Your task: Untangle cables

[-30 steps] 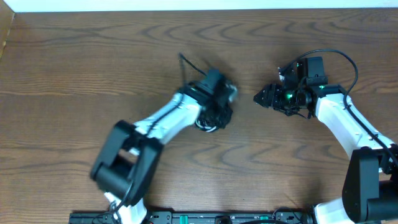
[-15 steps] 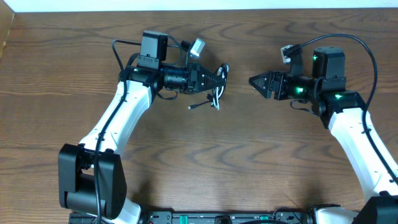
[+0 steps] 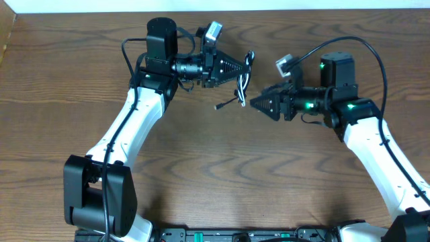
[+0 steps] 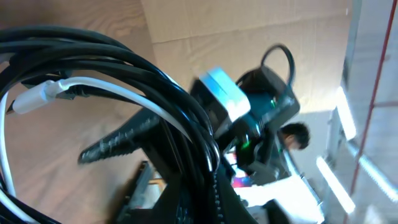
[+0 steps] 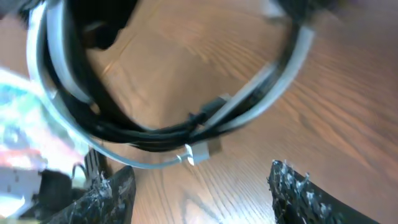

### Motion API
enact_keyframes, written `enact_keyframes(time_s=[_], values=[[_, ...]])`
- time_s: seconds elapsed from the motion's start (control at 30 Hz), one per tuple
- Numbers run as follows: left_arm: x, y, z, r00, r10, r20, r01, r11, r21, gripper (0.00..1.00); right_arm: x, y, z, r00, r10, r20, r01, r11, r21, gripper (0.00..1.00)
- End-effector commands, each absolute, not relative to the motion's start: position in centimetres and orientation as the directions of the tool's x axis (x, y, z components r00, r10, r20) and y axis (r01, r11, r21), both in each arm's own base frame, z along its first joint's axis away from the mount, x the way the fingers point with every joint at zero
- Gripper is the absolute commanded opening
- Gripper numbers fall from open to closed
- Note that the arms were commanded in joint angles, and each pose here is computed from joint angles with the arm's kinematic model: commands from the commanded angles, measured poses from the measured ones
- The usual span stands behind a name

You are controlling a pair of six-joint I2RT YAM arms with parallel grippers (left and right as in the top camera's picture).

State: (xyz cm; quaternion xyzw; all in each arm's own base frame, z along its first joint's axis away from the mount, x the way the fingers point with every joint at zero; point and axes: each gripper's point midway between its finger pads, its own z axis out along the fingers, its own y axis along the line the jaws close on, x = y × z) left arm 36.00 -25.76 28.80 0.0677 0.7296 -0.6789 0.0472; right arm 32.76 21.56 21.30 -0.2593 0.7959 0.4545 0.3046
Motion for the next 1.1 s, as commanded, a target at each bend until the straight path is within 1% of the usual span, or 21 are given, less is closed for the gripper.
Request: enact_keyframes(time_s=[0.0,0.23,0.33,0.57,0.6,0.63,0.67,0.73,0.77,0.8,0.93,1.03,1.07], values=[[36.4,-25.8,29.1,-1.0,0.006,-0.021,0.021,0.076,-0.997,0.07,31.8,23.0,22.4,-0.55,-0.202,-0.81,-0.813,0.348,0.466,0.63],[36.4,-25.8,29.1,-1.0,0.003,0.02,-0.02,0.076,-0.997,0.07,32.4,23.5,23.3,-0.461,-0.203,-0.864,-0.863,0.329,0.383,0.62],[36.4,-25.8,29.1,-1.0,0.003,0.023,-0.023,0.076,-0.997,0.07,32.3,24.0,23.6,-0.431,-0.208,-0.878,-0.879,0.315,0.357,0.6],[36.5,-25.8,29.0,-0.999,-0.006,0.048,-0.048,0.078,-0.996,0.07,32.9,25.1,22.8,-0.413,-0.211,-0.886,-0.892,0.292,0.346,0.53],[36.5,-25.9,29.0,-0.999,-0.006,0.047,-0.047,0.079,-0.996,0.08,33.1,25.3,22.5,-0.418,-0.208,-0.884,-0.89,0.288,0.353,0.51],[36.5,-25.9,29.0,-0.999,-0.006,0.048,-0.048,0.079,-0.996,0.07,33.4,25.4,22.4,-0.43,-0.201,-0.88,-0.884,0.29,0.365,0.46],[36.5,-25.9,29.0,-0.999,-0.005,0.047,-0.047,0.079,-0.996,0.07,33.6,25.4,22.3,-0.445,-0.192,-0.875,-0.876,0.295,0.381,0.38],[36.5,-25.9,29.0,-0.999,-0.005,0.047,-0.047,0.079,-0.996,0.07,34.1,25.5,22.5,-0.481,-0.161,-0.862,-0.855,0.306,0.42,0.13],[36.5,-25.9,29.0,-0.999,-0.005,0.043,-0.043,0.079,-0.996,0.07,34.3,25.5,22.8,-0.497,-0.145,-0.856,-0.844,0.311,0.437,0.06],[36.5,-25.9,29.0,-0.999,-0.008,0.04,-0.04,0.08,-0.996,0.08,34.5,25.4,23.0,-0.511,-0.129,-0.85,-0.833,0.316,0.453,0.02],[37.1,-25.9,28.8,-0.999,-0.036,0.012,-0.015,0.089,-0.996,0.07,35.6,24.3,23.5,-0.606,-0.053,-0.794,-0.756,0.351,0.553,0.01],[37.7,-25.8,28.5,-0.996,-0.07,-0.052,0.044,0.107,-0.993,0.08,36.3,23.0,23.2,-0.696,0.008,-0.718,-0.66,0.386,0.645,0.01],[38.0,-25.8,28.4,-0.993,-0.079,-0.082,0.073,0.115,-0.991,0.08,36.8,22.3,22.9,-0.733,0.038,-0.679,-0.608,0.412,0.679,0.01]])
